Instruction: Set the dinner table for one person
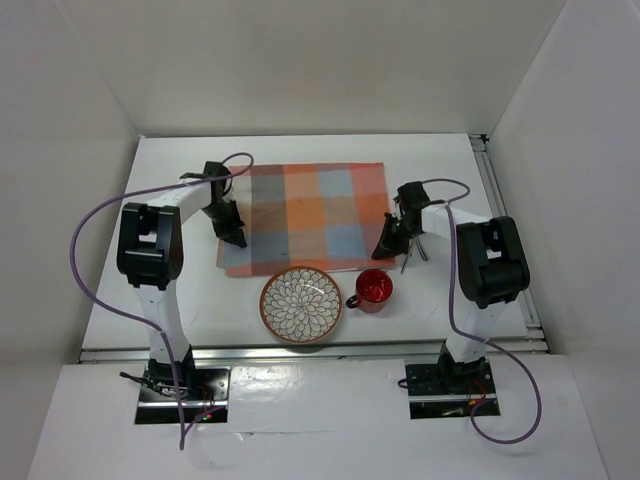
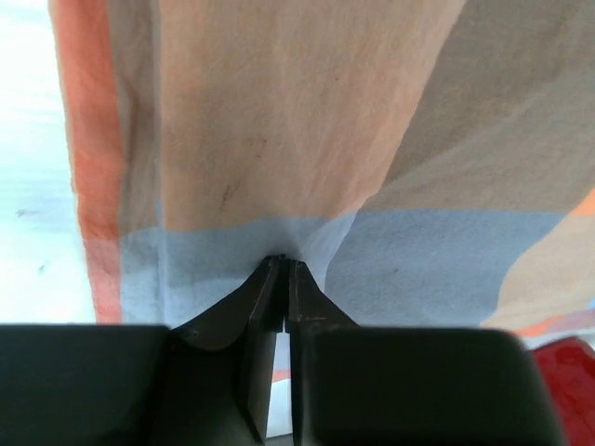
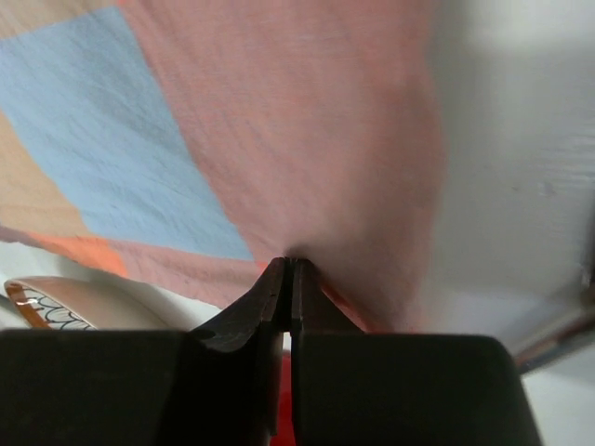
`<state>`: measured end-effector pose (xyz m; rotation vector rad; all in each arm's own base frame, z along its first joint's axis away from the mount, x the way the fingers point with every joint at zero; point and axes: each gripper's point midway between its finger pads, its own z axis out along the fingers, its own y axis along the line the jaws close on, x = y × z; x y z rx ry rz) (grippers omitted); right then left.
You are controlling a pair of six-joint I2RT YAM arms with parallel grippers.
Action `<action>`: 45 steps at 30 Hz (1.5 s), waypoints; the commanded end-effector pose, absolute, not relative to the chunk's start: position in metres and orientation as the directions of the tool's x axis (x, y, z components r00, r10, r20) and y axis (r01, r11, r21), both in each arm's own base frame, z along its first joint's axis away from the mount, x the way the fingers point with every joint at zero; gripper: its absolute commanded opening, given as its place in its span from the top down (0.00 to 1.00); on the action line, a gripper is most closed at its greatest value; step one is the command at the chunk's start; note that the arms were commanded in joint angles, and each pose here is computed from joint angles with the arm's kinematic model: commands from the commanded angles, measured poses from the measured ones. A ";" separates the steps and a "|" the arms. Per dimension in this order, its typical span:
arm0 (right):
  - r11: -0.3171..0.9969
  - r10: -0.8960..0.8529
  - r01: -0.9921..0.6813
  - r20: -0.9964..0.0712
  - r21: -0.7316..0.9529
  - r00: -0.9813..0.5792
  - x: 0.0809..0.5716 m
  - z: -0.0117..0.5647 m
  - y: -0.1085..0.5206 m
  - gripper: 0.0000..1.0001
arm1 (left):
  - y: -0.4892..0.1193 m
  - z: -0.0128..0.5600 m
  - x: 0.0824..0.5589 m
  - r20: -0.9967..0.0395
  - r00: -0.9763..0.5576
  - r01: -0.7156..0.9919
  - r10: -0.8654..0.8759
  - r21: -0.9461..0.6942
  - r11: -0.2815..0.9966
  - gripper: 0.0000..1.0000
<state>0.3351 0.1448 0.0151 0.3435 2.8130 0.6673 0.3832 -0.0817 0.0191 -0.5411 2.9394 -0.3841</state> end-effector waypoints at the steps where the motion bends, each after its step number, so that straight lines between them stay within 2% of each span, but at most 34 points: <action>1: 0.898 0.259 0.143 -0.237 0.415 -0.936 0.344 0.044 0.137 1.00 | -0.059 0.020 0.367 -0.071 -0.929 -0.352 -0.364 -0.137 0.926 0.77; 2: 0.896 0.260 0.133 -0.259 0.423 -0.930 0.349 0.056 0.138 0.93 | -0.056 0.024 0.367 -0.073 -0.928 -0.355 -0.365 -0.118 0.927 0.70; 3: 0.895 0.265 0.113 -0.310 0.431 -0.913 0.364 0.076 0.139 0.87 | -0.053 0.034 0.378 -0.110 -0.924 -0.354 -0.366 -0.113 0.928 0.58; 5: 0.899 0.273 0.099 -0.369 0.426 -0.888 0.371 0.107 0.135 0.71 | -0.052 0.049 0.384 -0.132 -0.921 -0.353 -0.366 -0.113 0.929 0.45; 6: 0.900 0.278 0.088 -0.406 0.427 -0.870 0.378 0.125 0.134 0.50 | -0.050 0.062 0.394 -0.170 -0.915 -0.351 -0.367 -0.116 0.929 0.33; 8: 0.909 0.286 0.094 -0.442 0.407 -0.850 0.373 0.146 0.127 0.32 | -0.048 0.076 0.402 -0.209 -0.910 -0.339 -0.357 -0.118 0.933 0.27; 9: 0.913 0.288 0.101 -0.448 0.396 -0.846 0.369 0.151 0.124 0.26 | -0.048 0.084 0.403 -0.220 -0.908 -0.338 -0.357 -0.123 0.933 0.24; 11: 0.911 0.304 0.116 -0.453 0.396 -0.838 0.354 0.163 0.119 0.22 | -0.048 0.101 0.409 -0.251 -0.903 -0.325 -0.350 -0.135 0.936 0.18; 12: 0.912 0.308 0.143 -0.412 0.386 -0.857 0.335 0.152 0.116 0.21 | -0.049 0.109 0.412 -0.271 -0.897 -0.322 -0.350 -0.143 0.936 0.17; 18: 0.868 0.395 0.235 -0.320 0.437 -0.861 0.257 0.149 0.120 0.14 | -0.055 0.141 0.416 -0.325 -0.878 -0.299 -0.351 -0.200 0.933 0.17; 24: 0.848 0.437 0.318 -0.221 0.424 -0.872 0.208 0.122 0.125 0.14 | -0.063 0.149 0.415 -0.329 -0.872 -0.297 -0.362 -0.232 0.926 0.17; 29: 0.850 0.427 0.317 -0.197 0.421 -0.882 0.203 0.099 0.134 0.17 | -0.071 0.149 0.416 -0.331 -0.864 -0.295 -0.380 -0.281 0.913 0.18; 33: 0.851 0.428 0.321 -0.195 0.416 -0.882 0.209 0.085 0.138 0.28 | -0.076 0.151 0.415 -0.317 -0.870 -0.282 -0.378 -0.309 0.908 0.18; 35: 0.856 0.423 0.315 -0.206 0.411 -0.882 0.213 0.082 0.139 0.39 | -0.076 0.153 0.415 -0.320 -0.873 -0.273 -0.368 -0.305 0.912 0.18; 37: 0.861 0.426 0.322 -0.211 0.395 -0.880 0.214 0.077 0.137 0.46 | -0.076 0.153 0.417 -0.324 -0.875 -0.264 -0.360 -0.303 0.916 0.18; 38: 0.862 0.428 0.324 -0.219 0.389 -0.877 0.217 0.075 0.136 0.54 | -0.076 0.155 0.417 -0.323 -0.875 -0.265 -0.360 -0.302 0.916 0.18; 41: 0.869 0.433 0.334 -0.230 0.366 -0.872 0.221 0.070 0.132 0.63 | -0.078 0.158 0.418 -0.327 -0.874 -0.258 -0.359 -0.314 0.914 0.18; 45: 0.873 0.435 0.343 -0.237 0.347 -0.869 0.220 0.066 0.128 0.82 | -0.080 0.165 0.422 -0.339 -0.870 -0.248 -0.359 -0.329 0.911 0.18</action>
